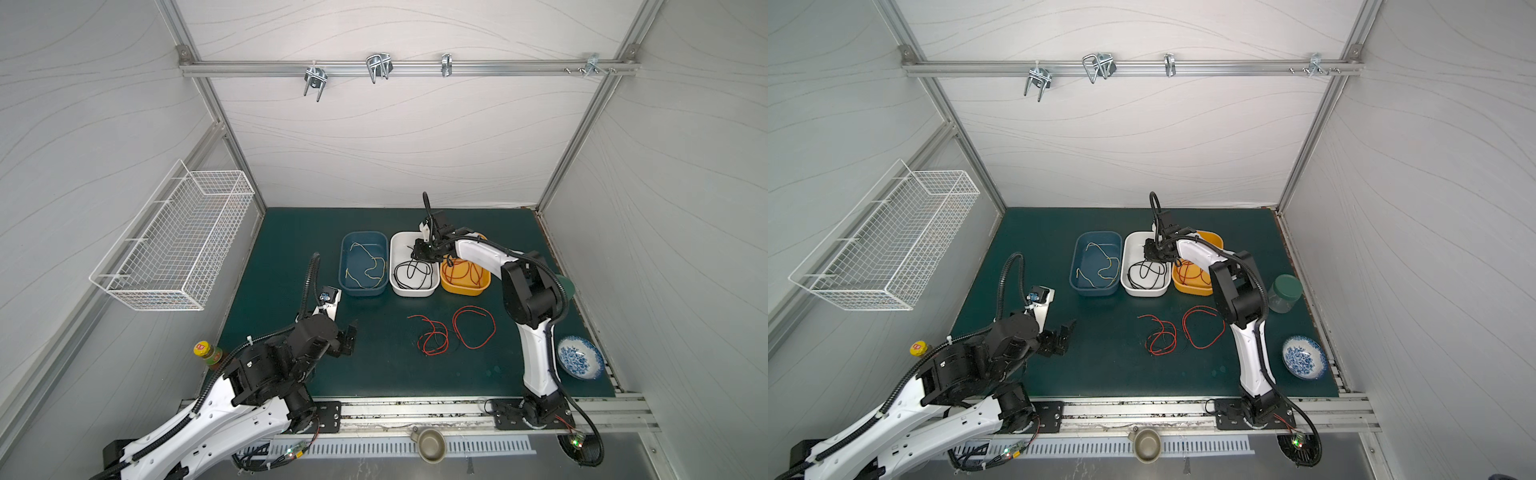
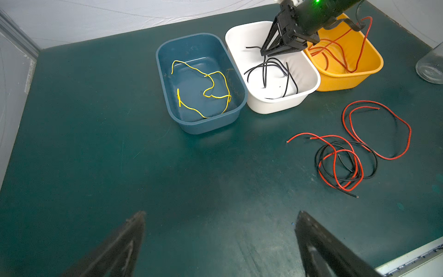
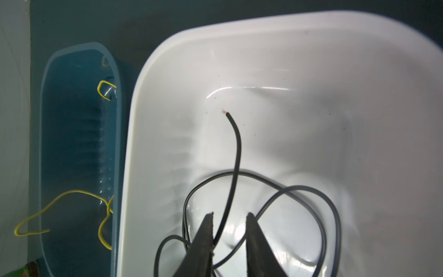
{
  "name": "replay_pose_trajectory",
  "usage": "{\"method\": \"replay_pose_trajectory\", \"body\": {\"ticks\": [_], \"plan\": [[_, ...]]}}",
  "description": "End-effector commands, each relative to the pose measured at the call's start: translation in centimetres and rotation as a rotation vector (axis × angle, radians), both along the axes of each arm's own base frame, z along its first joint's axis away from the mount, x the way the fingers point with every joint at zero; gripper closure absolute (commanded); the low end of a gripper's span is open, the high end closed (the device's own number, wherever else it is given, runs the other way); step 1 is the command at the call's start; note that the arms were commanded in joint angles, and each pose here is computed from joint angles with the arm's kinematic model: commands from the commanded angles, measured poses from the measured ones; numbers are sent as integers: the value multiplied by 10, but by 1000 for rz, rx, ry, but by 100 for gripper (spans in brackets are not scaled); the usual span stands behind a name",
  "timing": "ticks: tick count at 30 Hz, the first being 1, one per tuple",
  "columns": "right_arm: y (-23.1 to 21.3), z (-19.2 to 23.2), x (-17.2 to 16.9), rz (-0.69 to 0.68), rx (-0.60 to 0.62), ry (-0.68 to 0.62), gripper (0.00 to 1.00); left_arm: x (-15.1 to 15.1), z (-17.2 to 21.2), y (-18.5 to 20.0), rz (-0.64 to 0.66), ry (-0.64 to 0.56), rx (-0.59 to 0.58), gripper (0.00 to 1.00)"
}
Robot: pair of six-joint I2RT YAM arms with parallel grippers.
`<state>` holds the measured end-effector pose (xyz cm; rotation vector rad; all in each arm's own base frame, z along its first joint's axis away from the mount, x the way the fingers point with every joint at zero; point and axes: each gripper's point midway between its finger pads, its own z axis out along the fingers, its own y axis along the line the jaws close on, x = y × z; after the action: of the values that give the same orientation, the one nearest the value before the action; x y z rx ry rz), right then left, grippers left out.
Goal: Untangle the cables
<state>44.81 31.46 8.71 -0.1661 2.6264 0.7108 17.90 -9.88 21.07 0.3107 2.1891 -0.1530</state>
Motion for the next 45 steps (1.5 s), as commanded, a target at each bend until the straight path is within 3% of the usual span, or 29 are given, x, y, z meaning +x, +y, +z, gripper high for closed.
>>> {"method": "replay_pose_trajectory", "body": {"ticks": [1, 12, 24, 32, 39, 45], "plan": [[-7, 51, -1, -5, 3, -83, 71, 4, 7, -2, 9, -23, -20, 1], [-42, 122, -40, -21, -6, -206, 42, 6, 2, -3, 20, -1, 0, 1], [-126, 187, -166, -31, -3, -360, 1, 12, -10, -22, -2, 100, 57, 2], [-176, 183, -243, -17, -43, -384, 1, 14, -36, -79, -46, 313, -38, 7], [-203, 149, -267, -46, -119, -383, 1, 9, -54, -132, -91, 445, -160, 9], [-205, 153, -270, -50, -120, -435, 1, 1, -75, -174, -126, 539, -245, 11]]}}
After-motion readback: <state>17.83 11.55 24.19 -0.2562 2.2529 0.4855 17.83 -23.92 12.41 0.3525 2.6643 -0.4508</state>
